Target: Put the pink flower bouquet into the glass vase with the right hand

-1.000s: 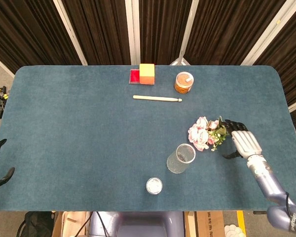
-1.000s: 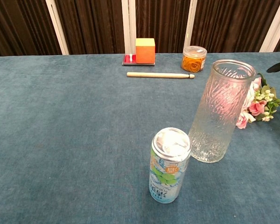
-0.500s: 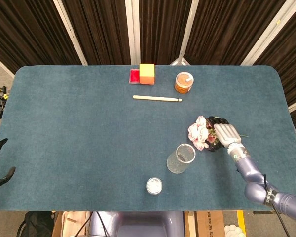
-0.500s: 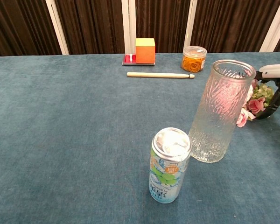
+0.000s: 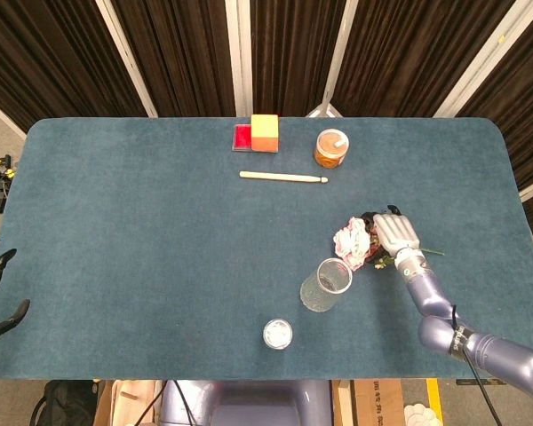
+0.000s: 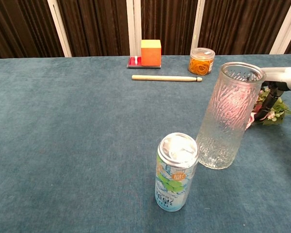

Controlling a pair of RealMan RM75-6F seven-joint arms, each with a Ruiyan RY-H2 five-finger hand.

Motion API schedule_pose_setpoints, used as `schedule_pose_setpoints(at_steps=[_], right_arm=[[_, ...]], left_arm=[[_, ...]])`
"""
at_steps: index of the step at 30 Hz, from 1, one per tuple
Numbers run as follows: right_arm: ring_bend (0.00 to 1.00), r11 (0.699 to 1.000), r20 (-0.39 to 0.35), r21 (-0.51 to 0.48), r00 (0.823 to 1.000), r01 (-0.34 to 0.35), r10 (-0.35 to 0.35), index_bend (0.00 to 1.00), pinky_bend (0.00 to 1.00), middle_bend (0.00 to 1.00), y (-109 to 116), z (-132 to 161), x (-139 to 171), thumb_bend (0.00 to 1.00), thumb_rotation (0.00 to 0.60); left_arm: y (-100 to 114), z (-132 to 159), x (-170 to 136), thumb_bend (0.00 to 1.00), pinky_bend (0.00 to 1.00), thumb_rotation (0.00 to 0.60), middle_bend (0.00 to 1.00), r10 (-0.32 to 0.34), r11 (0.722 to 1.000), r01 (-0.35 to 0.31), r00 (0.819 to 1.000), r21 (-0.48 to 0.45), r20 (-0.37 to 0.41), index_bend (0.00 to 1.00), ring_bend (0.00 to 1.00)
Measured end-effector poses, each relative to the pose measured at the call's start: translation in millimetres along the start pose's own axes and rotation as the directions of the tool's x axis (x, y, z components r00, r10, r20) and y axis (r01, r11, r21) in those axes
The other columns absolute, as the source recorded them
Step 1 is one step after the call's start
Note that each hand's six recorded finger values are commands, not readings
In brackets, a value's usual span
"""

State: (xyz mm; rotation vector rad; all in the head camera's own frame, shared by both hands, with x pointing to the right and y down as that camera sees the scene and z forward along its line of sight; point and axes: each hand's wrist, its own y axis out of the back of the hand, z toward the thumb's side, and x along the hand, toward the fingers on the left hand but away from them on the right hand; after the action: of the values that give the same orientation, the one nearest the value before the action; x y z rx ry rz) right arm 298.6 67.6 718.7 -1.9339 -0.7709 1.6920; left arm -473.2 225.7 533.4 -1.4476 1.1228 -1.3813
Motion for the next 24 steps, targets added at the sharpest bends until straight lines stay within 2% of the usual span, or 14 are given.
schedule_pose_setpoints(at_steps=[4, 12, 18, 24], right_arm=[[0.49, 1.000, 0.004, 0.016, 1.000, 0.017, -0.017, 0.47, 0.16, 0.44, 1.5, 2.7, -5.0, 0.24, 0.600], [0.50, 0.997, -0.004, -0.070, 0.999, 0.036, -0.036, 0.50, 0.16, 0.45, 12.3, 3.6, -2.9, 0.30, 0.600], [0.50, 0.976, -0.030, -0.207, 0.997, 0.069, -0.077, 0.50, 0.16, 0.45, 44.3, 2.9, 5.7, 0.31, 0.600], [0.50, 0.928, -0.067, -0.353, 0.986, 0.117, -0.150, 0.52, 0.16, 0.45, 86.9, 4.4, 18.6, 0.31, 0.600]], left_arm=[[0.8, 0.3, -0.5, 0.34, 0.09, 0.600, 0.00, 0.001, 1.000, -0.001, 1.000, -0.001, 0.002, 0.14, 0.00], [1.9, -1.3, -0.7, 0.34, 0.09, 0.600, 0.00, 0.005, 1.000, -0.005, 1.000, -0.006, -0.008, 0.14, 0.00], [3.0, -1.5, -1.5, 0.34, 0.09, 0.600, 0.00, 0.006, 1.000, -0.006, 1.000, -0.013, -0.006, 0.14, 0.00], [4.5, -0.5, -2.0, 0.34, 0.09, 0.600, 0.00, 0.015, 1.000, -0.015, 1.000, -0.020, -0.001, 0.14, 0.00]])
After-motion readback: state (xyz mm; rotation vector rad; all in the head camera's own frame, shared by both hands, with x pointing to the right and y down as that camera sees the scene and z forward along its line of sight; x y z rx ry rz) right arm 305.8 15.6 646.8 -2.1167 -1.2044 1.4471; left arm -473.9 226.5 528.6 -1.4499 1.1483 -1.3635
